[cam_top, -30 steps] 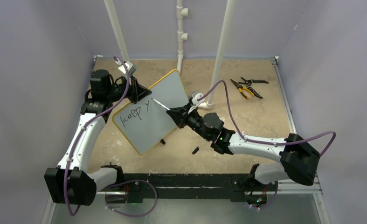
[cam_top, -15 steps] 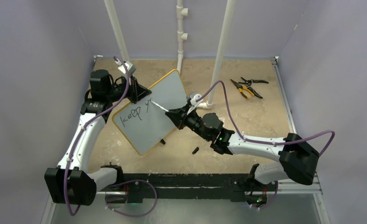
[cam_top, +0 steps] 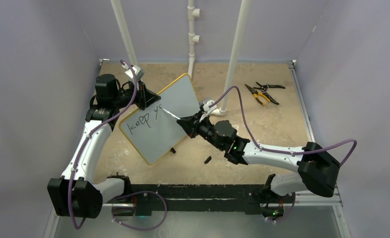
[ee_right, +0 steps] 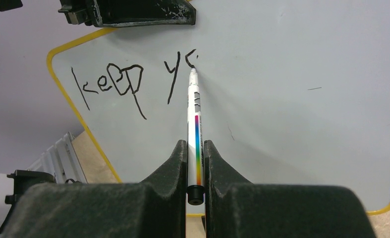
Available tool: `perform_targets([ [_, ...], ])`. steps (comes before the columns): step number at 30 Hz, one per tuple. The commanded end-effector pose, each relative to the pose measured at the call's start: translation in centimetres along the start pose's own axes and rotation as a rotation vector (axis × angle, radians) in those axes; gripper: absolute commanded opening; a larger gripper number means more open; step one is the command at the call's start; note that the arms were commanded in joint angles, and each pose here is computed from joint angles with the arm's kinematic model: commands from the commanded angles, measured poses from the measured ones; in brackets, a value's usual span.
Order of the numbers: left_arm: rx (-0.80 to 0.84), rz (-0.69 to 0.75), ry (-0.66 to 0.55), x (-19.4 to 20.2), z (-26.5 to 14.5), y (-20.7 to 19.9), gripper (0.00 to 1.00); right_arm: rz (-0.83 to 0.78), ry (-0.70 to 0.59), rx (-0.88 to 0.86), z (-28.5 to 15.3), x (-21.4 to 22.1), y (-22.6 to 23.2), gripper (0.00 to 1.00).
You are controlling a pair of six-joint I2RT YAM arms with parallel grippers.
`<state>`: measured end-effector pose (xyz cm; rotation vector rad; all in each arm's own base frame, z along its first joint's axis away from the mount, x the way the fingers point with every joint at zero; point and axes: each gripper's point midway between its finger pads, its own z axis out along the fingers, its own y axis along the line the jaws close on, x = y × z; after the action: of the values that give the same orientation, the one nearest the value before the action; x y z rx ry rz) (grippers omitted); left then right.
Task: Write a sentence on the whiteboard
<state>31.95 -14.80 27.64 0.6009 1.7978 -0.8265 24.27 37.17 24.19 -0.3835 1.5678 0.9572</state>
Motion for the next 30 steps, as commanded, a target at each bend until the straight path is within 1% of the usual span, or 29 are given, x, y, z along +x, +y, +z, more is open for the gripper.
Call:
perform_targets([
  [1,0.040,0.009,0.000,0.3,0.1,-0.5,0.00,0.021,-0.026,0.052,-0.4,-0.9,-0.9,0.00],
  [13,0.042,0.012,-0.004,0.2,0.0,-0.6,0.00,0.014,-0.101,0.023,0.6,-3.3,0.1,0.00],
  [30,0.051,0.011,-0.007,0.1,0.0,-0.7,0.00,0.001,-0.126,-0.002,1.2,-4.2,0.8,0.00],
])
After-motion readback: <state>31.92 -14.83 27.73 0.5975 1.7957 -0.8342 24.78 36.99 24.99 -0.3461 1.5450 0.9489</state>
